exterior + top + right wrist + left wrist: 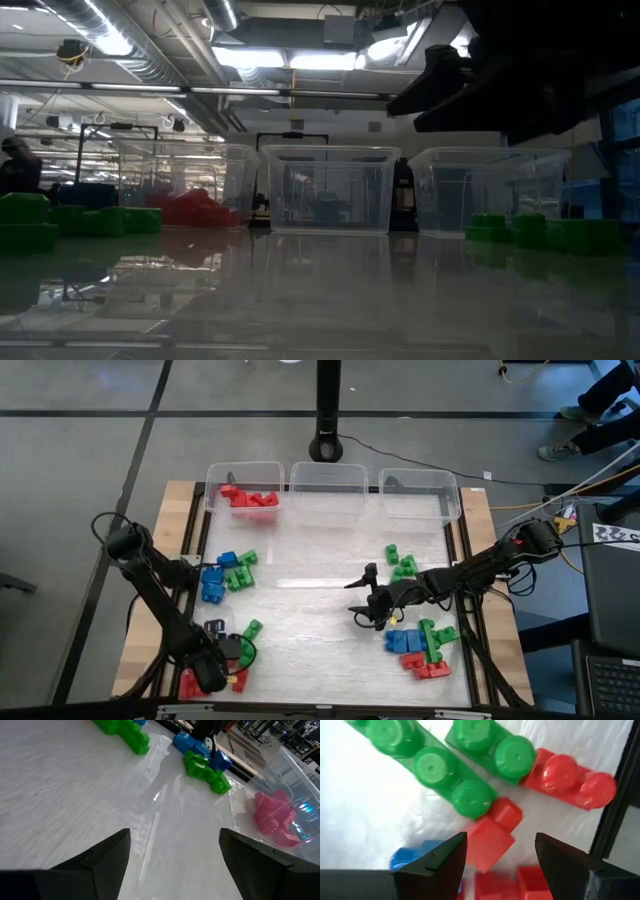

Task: Sort blocks
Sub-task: Put the red game piece into the left transparent bin

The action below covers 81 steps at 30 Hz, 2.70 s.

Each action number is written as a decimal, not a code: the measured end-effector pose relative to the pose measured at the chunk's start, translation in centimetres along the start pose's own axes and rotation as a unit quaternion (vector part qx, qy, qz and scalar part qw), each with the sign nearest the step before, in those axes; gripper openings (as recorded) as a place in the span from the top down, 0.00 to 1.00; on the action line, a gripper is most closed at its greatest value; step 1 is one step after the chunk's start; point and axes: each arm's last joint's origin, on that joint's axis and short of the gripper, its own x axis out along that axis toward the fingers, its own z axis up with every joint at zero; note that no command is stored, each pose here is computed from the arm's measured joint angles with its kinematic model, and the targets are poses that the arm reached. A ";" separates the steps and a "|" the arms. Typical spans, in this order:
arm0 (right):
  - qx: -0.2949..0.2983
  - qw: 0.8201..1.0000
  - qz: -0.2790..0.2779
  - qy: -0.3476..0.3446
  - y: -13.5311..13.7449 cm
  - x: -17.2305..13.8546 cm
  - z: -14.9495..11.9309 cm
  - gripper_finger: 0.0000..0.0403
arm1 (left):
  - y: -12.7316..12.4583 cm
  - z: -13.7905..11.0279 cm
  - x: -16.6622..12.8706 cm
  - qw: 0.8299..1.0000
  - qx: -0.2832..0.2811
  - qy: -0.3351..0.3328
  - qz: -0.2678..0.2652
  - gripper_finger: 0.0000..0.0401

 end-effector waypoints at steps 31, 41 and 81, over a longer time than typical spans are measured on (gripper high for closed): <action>-0.004 1.000 0.003 0.011 0.1 0.0 -0.2 0.24 | 1.2 -1.8 3.2 0.993 0.117 -0.010 0.009 0.44; -0.005 1.000 0.003 0.011 0.1 0.0 -0.2 0.24 | 2.1 -1.2 4.1 0.997 0.070 -0.019 0.006 0.64; -0.025 0.999 -0.023 0.021 -0.1 0.0 -0.2 0.24 | 14.6 8.9 -9.7 0.884 -0.108 -0.415 0.184 0.69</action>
